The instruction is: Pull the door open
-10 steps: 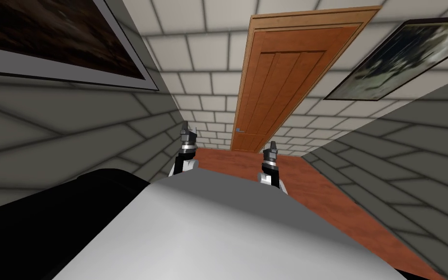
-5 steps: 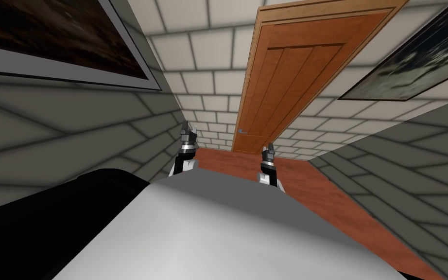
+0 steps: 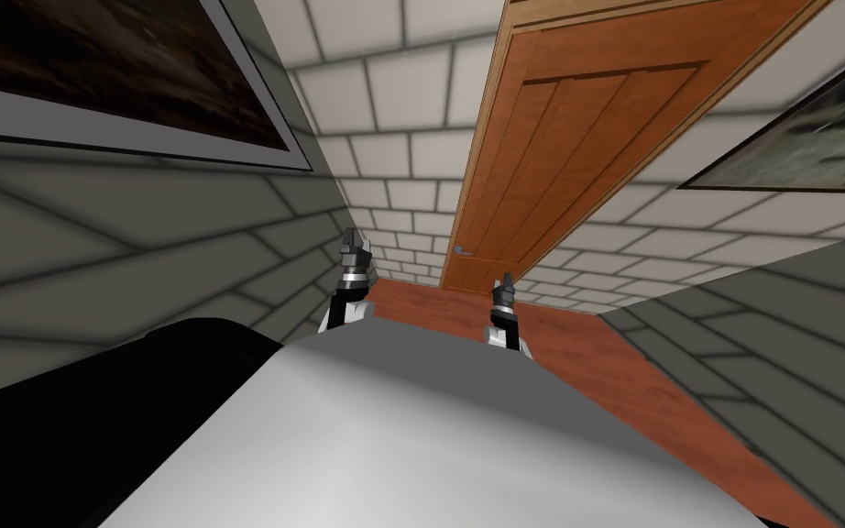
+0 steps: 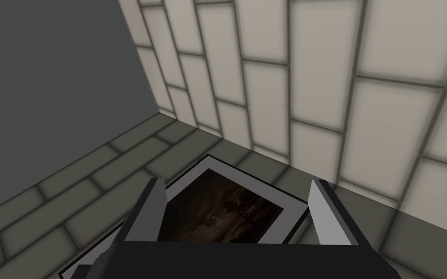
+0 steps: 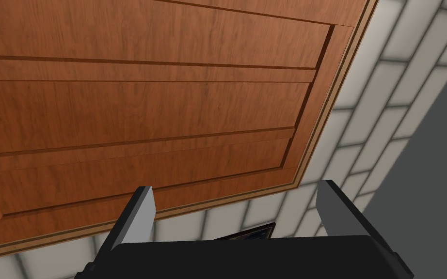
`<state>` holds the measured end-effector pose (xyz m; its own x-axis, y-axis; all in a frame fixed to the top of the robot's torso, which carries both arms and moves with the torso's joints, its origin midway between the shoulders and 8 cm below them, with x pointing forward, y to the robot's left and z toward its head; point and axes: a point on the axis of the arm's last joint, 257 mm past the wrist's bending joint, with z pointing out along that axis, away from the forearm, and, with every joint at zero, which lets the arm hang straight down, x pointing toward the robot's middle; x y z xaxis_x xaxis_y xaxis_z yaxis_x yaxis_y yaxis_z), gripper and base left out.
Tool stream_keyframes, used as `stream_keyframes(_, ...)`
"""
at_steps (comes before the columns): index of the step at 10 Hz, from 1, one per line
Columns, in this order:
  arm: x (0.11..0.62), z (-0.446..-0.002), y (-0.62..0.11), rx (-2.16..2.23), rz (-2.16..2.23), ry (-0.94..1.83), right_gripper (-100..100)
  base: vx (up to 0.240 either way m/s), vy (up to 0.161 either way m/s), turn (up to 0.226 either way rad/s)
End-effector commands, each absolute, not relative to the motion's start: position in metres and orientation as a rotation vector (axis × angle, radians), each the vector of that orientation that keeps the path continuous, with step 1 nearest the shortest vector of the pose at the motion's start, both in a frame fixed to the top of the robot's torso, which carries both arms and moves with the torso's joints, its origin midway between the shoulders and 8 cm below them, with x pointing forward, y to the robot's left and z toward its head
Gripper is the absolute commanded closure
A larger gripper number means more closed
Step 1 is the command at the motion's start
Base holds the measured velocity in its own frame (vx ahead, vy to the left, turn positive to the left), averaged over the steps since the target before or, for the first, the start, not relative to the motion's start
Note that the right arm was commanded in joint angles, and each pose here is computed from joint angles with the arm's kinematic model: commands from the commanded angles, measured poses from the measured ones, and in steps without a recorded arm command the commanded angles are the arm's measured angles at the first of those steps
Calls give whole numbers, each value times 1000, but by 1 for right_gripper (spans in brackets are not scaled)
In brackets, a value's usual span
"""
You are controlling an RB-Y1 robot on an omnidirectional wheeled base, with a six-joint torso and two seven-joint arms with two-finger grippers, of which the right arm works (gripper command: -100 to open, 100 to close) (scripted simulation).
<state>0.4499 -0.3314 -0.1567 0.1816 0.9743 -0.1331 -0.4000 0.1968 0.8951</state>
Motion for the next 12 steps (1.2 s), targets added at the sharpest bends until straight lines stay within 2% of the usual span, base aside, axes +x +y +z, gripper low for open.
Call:
stream_keyframes(1,453,-170,-337,866,1146,874,-100,68,-2,81)
stream_keyframes(6,459,-200,-349,921,1131,892,-100,60,-2,79)
stream_keyframes(12,465,-246,-369,1012,1101,915,-100,95,-13,122)
